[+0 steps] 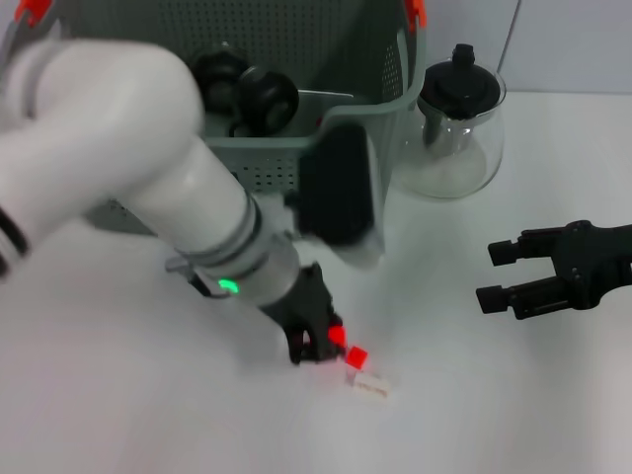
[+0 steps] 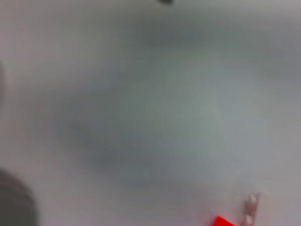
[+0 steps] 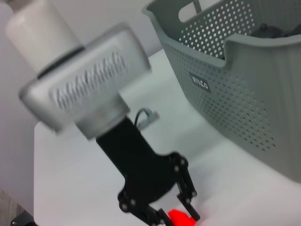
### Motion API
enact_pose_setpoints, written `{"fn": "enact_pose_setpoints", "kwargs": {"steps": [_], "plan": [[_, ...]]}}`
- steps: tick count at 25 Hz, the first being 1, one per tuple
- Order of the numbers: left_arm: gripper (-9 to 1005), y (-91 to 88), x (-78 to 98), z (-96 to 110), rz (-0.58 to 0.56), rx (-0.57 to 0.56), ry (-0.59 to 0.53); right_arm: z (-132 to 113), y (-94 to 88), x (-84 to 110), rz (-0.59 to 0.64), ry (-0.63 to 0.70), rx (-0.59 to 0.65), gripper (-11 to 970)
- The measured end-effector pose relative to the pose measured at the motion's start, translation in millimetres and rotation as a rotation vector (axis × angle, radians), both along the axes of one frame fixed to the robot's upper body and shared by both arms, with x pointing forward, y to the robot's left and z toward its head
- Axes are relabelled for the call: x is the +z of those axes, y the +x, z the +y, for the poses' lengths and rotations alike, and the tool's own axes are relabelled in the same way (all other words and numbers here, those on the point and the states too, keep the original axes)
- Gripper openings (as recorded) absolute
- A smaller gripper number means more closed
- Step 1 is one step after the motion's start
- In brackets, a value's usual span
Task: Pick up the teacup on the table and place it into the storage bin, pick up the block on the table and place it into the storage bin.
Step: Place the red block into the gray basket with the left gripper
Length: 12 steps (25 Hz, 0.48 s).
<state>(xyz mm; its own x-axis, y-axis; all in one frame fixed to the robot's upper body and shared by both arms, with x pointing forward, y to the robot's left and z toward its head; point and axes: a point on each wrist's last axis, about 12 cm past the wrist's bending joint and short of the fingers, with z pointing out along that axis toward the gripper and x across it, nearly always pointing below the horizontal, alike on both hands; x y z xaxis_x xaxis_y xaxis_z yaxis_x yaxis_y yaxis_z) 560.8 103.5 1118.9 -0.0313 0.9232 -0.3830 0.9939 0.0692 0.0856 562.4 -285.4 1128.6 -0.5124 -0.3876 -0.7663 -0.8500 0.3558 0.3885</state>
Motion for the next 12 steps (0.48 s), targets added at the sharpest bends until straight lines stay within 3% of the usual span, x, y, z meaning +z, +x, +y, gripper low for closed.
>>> {"fn": "enact_pose_setpoints", "kwargs": {"steps": [4,9,12], "plan": [[294,6.0,49.2,32,0.042,0.175,-0.215,0,-0.1,0.1,-0.001,0.0,0.0,922],[301,9.2,123.2,100,0.078,0.365,-0.657,0,-2.8,-2.7,0.005,0.005,-0.002,921],[305,21.0,146.9,123,0.03,0.431,-0.753,0,-3.5,-3.2,0.007,0.006,-0.001,921]]}}
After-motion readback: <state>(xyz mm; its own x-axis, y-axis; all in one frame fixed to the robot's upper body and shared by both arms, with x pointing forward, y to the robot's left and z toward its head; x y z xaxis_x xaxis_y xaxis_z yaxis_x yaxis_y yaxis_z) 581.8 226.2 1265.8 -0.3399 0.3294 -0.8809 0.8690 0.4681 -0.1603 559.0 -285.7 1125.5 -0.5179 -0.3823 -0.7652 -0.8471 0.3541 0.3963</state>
